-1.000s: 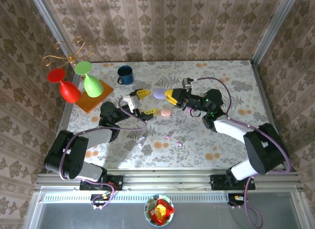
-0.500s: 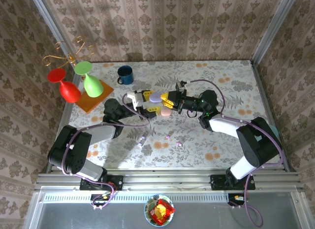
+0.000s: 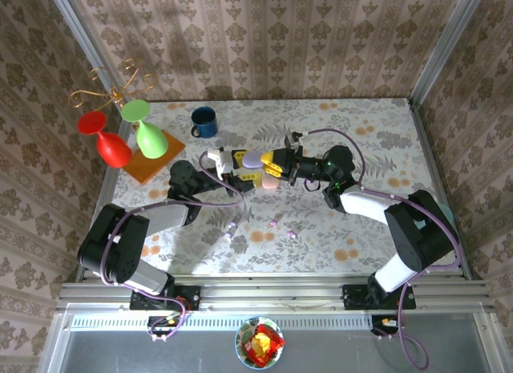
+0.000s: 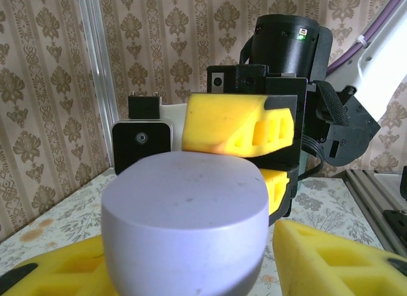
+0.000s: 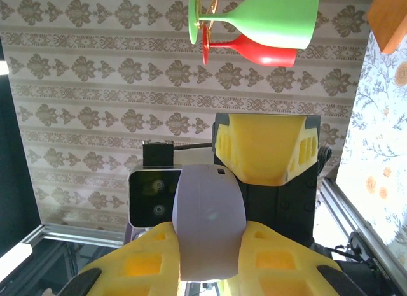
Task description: Insert the wireless bluetooth earbuds into the charging case
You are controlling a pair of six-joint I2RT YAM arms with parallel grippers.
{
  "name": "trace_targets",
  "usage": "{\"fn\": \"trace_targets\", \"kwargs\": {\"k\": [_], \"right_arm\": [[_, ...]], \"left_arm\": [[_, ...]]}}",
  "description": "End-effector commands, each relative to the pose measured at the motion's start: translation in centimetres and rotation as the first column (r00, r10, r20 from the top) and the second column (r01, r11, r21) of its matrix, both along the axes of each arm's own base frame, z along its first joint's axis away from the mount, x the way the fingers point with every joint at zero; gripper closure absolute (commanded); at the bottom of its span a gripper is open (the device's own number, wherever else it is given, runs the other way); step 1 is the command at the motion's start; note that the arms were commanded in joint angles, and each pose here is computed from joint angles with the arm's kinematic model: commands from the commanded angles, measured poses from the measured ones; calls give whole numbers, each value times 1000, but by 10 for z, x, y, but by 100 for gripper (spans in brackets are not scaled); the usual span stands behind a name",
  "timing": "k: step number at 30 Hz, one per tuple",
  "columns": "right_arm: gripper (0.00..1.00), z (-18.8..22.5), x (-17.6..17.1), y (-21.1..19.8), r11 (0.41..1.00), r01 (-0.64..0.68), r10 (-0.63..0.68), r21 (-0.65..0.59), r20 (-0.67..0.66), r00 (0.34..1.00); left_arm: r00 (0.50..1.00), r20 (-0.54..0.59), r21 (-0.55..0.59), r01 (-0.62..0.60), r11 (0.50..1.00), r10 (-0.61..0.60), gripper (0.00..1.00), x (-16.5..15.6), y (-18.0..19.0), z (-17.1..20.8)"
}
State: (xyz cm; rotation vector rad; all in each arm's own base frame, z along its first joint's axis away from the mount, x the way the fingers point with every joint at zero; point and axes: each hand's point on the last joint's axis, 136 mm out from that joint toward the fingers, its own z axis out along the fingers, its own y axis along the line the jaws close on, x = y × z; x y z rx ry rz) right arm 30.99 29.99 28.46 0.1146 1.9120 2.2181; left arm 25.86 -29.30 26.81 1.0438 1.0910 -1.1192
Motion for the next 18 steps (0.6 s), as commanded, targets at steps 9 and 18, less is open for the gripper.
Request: {"fn": "trace_targets", "kwargs": {"k": [9, 18], "right_arm": [[88, 8, -8, -7, 1000, 7, -5, -24, 67, 998], [87, 3, -7, -6, 998, 9, -5, -61, 62, 998]], "left_arm": [[999, 43, -34, 13, 999, -12, 48, -2, 5, 21], [998, 49, -32, 29, 999, -27, 52, -6, 4, 23]]}}
